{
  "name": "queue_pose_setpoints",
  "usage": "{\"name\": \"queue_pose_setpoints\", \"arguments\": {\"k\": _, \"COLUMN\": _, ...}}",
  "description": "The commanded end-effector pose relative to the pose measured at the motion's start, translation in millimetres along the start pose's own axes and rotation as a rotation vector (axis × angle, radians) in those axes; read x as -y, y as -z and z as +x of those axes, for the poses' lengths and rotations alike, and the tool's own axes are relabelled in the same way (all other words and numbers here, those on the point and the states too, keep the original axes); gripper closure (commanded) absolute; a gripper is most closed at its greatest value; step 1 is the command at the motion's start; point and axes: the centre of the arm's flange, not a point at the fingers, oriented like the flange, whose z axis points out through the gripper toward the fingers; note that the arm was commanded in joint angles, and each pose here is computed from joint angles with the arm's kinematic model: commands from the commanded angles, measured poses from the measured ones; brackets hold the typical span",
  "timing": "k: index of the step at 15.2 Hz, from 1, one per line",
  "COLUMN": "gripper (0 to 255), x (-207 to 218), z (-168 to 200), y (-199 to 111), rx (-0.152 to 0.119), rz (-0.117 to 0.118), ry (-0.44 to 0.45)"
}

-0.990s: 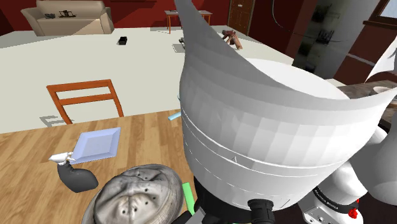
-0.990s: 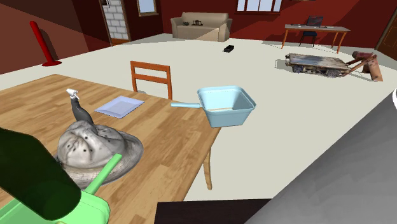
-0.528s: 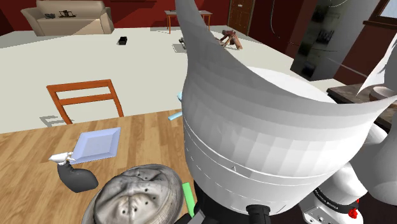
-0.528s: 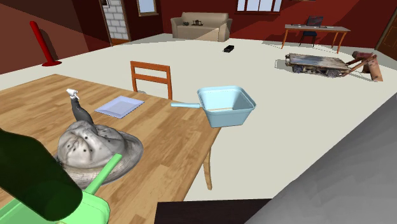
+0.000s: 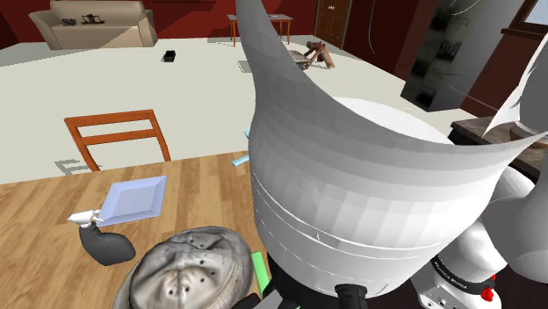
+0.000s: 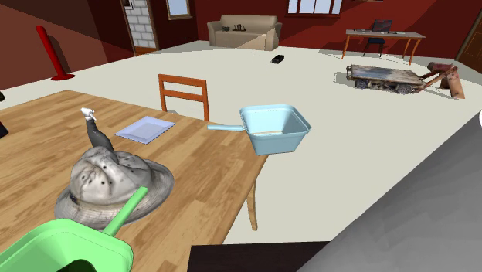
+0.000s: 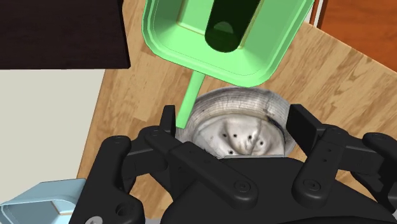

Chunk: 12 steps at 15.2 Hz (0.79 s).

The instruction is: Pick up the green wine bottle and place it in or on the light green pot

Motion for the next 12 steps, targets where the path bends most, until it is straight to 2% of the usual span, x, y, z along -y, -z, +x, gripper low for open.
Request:
{"name": "queue_pose_setpoints", "arguments": {"k": 1, "gripper": 0, "x": 0, "z": 0, "y": 13, "rx": 0.000, "rz": 0.000, "ry": 0.000}}
{"name": "queue_pose_setpoints", "arguments": {"k": 4, "gripper": 0, "x": 0, "z": 0, "y": 50, "rx": 0.000, "rz": 0.000, "ry": 0.000}}
{"name": "queue_pose_setpoints", "arguments": {"k": 12, "gripper": 0, "x": 0, "z": 0, "y": 50, "rx": 0.000, "rz": 0.000, "ry": 0.000}}
